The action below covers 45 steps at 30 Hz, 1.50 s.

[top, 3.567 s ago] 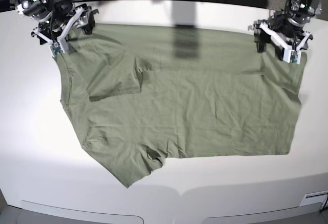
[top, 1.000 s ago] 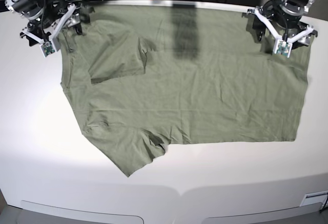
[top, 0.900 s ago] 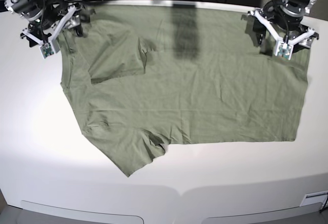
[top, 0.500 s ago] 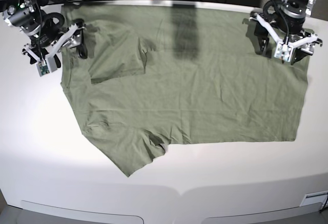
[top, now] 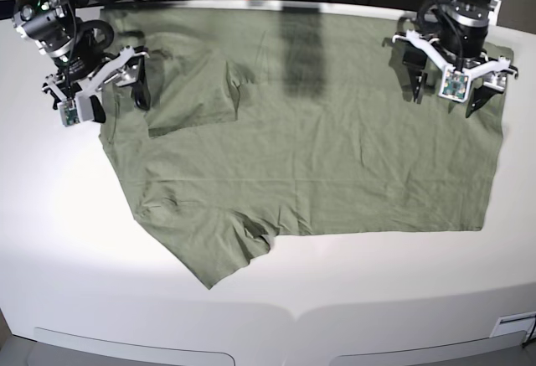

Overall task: Fold the T-shirt properly
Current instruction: 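Open both grippers and move them toward the shirt's hem, then move both open grippers back to the shirt's collar edge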

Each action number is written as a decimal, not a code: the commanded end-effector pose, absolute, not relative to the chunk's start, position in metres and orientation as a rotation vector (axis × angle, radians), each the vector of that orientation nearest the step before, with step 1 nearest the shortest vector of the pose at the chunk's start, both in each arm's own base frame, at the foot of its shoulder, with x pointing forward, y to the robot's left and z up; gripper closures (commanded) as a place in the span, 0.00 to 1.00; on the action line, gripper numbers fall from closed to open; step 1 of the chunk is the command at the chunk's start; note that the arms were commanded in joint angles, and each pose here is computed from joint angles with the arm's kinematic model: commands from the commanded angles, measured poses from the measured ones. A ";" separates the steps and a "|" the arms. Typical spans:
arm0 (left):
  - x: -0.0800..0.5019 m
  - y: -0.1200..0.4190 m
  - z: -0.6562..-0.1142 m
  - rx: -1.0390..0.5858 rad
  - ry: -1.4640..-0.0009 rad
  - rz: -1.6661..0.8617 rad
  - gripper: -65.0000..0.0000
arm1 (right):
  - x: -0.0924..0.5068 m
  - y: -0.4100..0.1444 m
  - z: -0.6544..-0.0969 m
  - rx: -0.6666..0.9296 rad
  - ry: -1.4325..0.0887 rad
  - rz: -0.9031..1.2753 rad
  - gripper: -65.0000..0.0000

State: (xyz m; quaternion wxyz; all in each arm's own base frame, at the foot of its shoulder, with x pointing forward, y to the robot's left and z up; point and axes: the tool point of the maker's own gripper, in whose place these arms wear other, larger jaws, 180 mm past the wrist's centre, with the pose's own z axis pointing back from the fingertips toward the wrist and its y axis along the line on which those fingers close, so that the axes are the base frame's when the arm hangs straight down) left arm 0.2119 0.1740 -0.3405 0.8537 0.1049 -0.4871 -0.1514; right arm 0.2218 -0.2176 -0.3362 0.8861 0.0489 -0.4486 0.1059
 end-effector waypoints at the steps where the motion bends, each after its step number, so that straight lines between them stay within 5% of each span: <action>1: 0.216 0.174 -0.329 0.232 -1.070 -0.328 0.30 | 0.230 -0.216 -0.322 0.108 -0.993 0.223 0.27; 11: 0.255 0.173 -0.298 0.251 -1.210 -0.322 0.30 | 0.277 -0.203 -0.279 0.201 -1.168 0.178 0.27; 25: 0.339 0.180 -0.217 0.310 -1.434 -0.296 0.30 | 0.324 -0.167 -0.252 0.286 -1.213 0.152 0.27; 31: 0.384 0.185 -0.234 0.232 -1.338 -0.463 0.30 | 0.339 -0.124 -0.243 0.342 -1.195 0.277 0.27; 45: 0.493 0.320 -0.262 0.137 -1.099 -0.281 0.30 | 0.352 -0.078 -0.231 0.357 -1.188 0.439 0.27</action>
